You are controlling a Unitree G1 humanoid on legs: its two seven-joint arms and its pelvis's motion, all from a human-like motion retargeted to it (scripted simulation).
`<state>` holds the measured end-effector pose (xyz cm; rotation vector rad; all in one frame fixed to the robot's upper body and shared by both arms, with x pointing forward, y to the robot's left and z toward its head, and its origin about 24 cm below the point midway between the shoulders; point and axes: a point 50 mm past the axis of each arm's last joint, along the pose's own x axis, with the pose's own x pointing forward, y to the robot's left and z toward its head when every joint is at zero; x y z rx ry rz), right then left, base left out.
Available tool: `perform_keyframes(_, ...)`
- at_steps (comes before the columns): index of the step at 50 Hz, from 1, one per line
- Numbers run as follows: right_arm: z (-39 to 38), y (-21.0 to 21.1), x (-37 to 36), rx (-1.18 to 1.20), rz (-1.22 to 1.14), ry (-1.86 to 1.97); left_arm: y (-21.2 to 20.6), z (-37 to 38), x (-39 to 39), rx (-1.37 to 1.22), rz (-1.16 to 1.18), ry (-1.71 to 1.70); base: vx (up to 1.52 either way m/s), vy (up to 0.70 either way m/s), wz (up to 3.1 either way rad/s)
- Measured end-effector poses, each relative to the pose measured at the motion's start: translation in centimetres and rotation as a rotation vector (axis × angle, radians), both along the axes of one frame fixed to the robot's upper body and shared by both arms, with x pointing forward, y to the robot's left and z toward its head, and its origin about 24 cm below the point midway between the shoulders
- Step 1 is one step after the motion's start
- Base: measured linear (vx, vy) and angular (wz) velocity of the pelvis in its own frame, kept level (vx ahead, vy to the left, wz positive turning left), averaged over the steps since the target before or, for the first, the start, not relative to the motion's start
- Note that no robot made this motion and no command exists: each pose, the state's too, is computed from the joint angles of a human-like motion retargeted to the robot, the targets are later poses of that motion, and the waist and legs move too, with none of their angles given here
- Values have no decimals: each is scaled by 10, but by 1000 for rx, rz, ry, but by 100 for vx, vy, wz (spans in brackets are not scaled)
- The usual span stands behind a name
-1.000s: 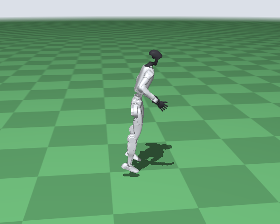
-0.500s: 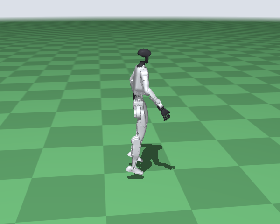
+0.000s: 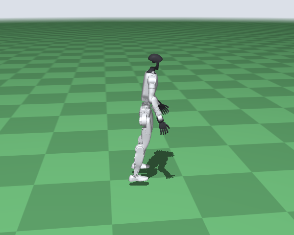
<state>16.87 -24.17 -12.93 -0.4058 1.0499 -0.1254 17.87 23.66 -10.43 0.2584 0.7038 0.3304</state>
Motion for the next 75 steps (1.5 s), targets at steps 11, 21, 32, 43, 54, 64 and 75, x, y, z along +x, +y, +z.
perform_keyframes(11, 1, -8, -10, 30, 47, 13, -4, -14, 6, 175, -114, 158, 5, 1, -17)
perform_keyframes(21, -5, -15, -29, 28, 38, 79, -2, -13, -3, 107, -237, 168, 2, 1, 1)
perform_keyframes(32, 16, -18, -14, 88, -19, -111, 4, -17, -13, 150, -99, 173, -7, 0, 4)
perform_keyframes(43, 22, 10, 34, 118, 163, -91, -13, 20, 59, 69, -28, -51, -30, -2, 10)
perform_keyframes(54, 79, 17, 121, -114, 64, -391, -15, 87, 140, 290, -168, -188, -12, -3, 11)
perform_keyframes(64, 135, 2, 55, 64, 466, -517, 18, 44, 11, 438, -405, -148, 45, 7, -7)
perform_keyframes(75, -10, -49, -80, -13, 193, 454, 41, -44, -161, 141, -47, 689, 21, 0, 22)
